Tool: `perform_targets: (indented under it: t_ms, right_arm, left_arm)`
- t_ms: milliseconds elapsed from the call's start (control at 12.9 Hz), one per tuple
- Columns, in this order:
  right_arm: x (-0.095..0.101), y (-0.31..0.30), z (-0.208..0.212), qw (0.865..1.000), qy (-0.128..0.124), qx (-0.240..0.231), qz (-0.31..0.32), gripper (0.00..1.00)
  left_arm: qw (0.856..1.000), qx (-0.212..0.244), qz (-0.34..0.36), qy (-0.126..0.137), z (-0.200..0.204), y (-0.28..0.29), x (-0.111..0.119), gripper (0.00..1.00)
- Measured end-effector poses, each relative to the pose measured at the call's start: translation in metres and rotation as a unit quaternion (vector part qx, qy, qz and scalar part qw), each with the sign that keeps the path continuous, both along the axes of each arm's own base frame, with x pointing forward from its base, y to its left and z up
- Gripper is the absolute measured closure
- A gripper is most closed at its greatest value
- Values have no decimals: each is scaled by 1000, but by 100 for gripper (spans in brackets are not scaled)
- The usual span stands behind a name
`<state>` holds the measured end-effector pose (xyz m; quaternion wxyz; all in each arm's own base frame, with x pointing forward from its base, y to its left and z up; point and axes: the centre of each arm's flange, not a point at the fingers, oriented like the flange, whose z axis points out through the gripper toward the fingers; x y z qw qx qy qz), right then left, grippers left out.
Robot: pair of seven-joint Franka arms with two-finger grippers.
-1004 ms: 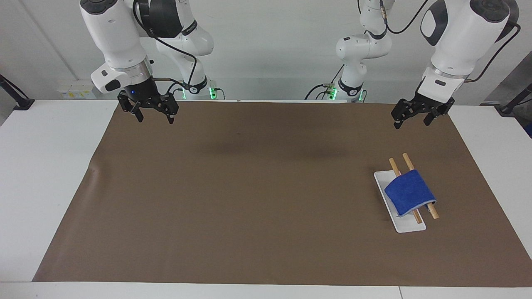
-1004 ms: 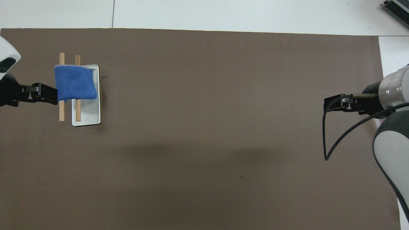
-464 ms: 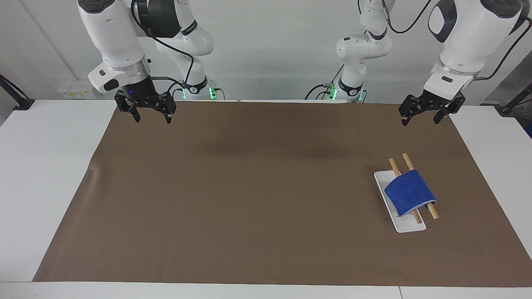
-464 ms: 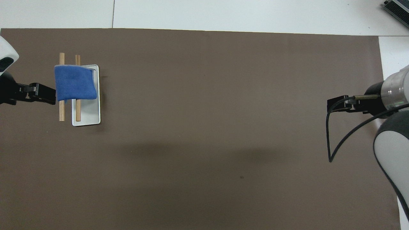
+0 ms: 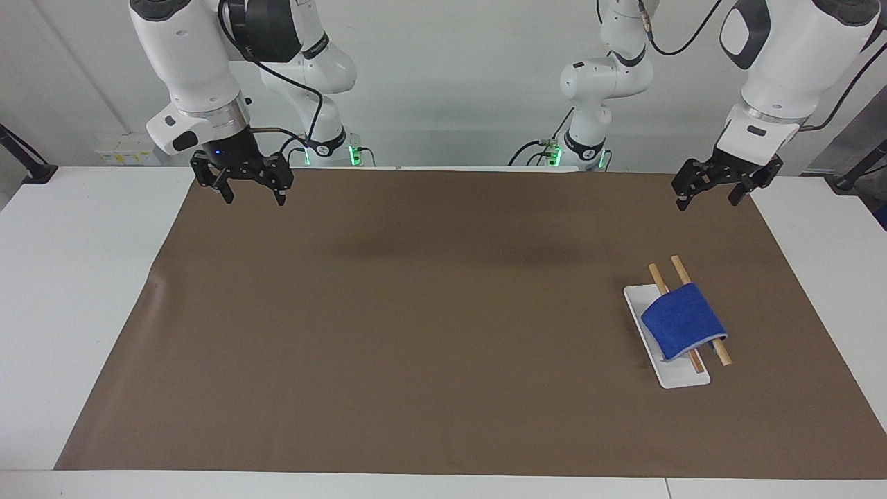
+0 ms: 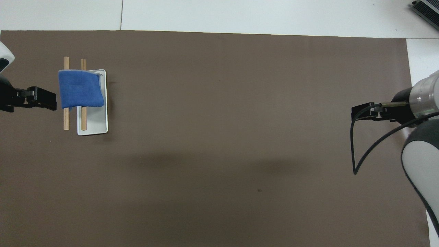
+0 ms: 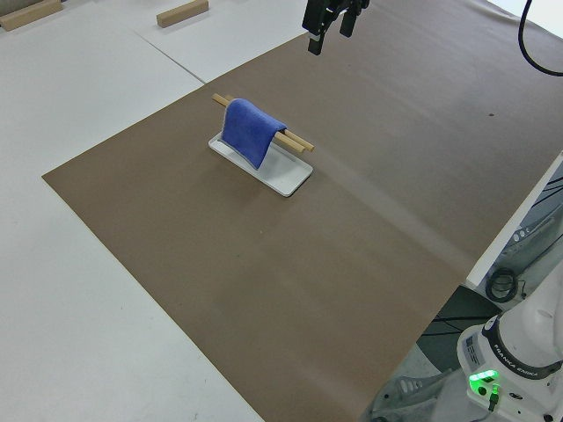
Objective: Right arm passes towel to left arm to hang
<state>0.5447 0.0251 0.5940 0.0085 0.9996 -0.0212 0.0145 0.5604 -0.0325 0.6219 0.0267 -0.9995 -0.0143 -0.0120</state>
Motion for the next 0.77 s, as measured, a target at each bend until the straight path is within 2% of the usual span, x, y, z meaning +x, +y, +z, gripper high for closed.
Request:
perform_targets:
  t_ms: [232,773]
  right_arm:
    - [0,-2,0,1000,0,0,-1,0]
    - [0,-2,0,1000,0,0,-1,0]
  left_arm:
    - [1000,-3,20,-5,2,22,2,0]
    - [1000,-4,18,-4,0,19,2,0]
